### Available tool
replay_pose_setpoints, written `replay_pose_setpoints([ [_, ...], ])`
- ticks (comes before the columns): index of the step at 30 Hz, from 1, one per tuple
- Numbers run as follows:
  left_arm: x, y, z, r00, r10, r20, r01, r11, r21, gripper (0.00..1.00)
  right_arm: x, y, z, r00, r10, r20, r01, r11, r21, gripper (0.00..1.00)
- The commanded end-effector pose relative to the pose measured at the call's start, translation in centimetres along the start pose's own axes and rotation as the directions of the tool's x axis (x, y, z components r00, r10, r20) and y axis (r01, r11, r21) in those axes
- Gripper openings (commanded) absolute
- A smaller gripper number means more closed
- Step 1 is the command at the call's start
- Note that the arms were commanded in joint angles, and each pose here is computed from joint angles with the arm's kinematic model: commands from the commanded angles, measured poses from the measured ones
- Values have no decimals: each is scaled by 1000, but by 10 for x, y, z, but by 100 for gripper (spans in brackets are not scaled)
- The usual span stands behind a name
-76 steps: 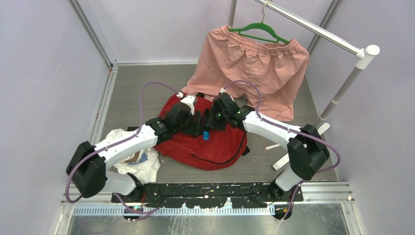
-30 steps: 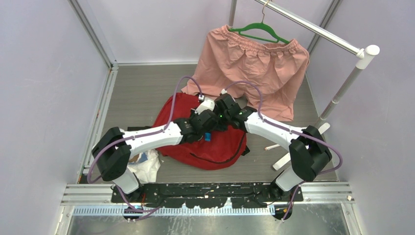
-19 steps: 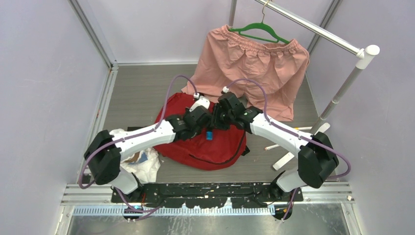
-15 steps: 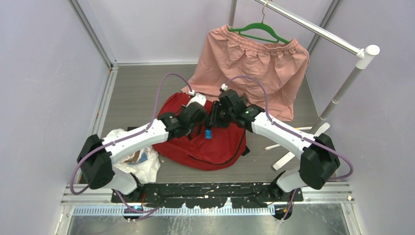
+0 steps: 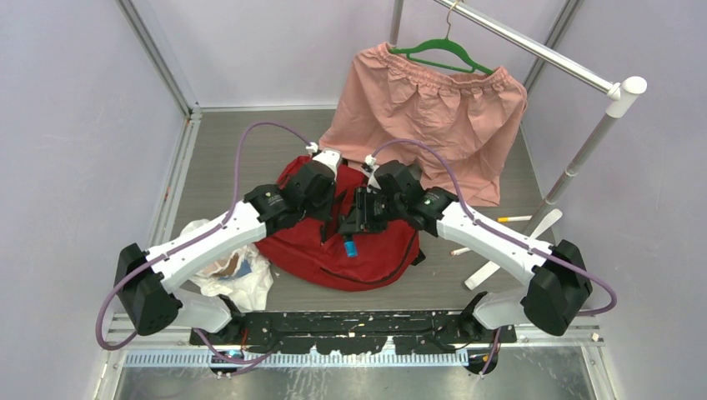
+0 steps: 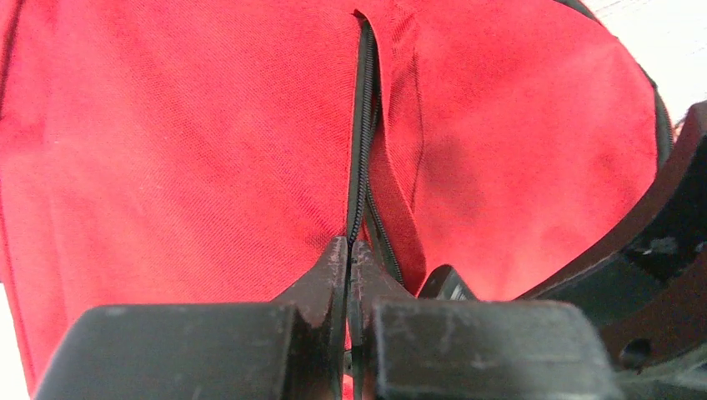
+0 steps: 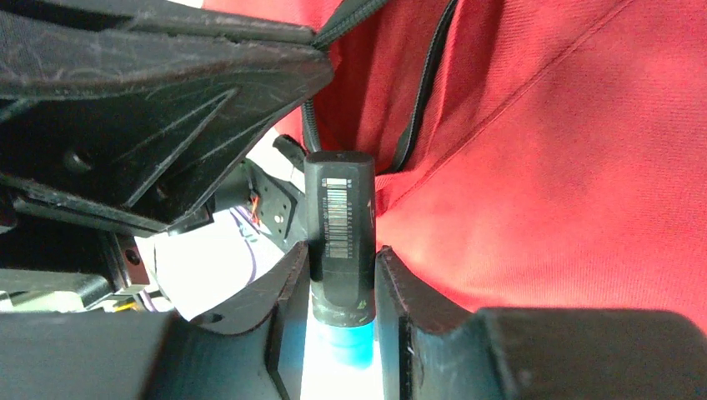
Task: Pack the student bag
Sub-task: Place the stationery in the student bag.
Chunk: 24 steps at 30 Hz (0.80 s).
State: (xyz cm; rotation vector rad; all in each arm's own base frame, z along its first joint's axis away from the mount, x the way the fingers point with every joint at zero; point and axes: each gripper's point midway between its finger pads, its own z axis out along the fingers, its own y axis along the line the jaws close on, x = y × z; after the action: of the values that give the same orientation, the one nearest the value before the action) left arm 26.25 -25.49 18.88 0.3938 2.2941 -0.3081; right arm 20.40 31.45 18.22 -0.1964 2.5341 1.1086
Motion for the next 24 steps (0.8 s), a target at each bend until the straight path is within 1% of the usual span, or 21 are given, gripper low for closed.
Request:
replay_pose_setpoints([
  [1,-20,-20,-23,996,-78,40,73,991,115,0,-1,15,-7,997,-73,5,73,996,-52,1],
  [5,-22,-22,-33,992,-111,57,101,984,148,0,-18,14,0,997,-72,33,73,997,-16,1],
  [10,-26,-26,-45,986,-154,70,138,972,189,0,-35,12,22,998,-44,55,45,999,-17,1],
  [15,-28,-30,-53,983,-166,76,145,962,230,0,-62,24,30,985,5,170,10,996,-88,1],
  [20,-35,-33,-63,979,-179,95,148,952,268,0,-90,35,48,954,108,281,-58,982,-181,1],
  [23,-33,-32,-65,980,-179,91,149,951,272,0,-106,24,62,922,157,354,-101,980,-173,1],
  [24,-32,-33,-65,979,-183,90,153,949,276,0,-109,18,69,915,165,367,-112,981,-161,3],
])
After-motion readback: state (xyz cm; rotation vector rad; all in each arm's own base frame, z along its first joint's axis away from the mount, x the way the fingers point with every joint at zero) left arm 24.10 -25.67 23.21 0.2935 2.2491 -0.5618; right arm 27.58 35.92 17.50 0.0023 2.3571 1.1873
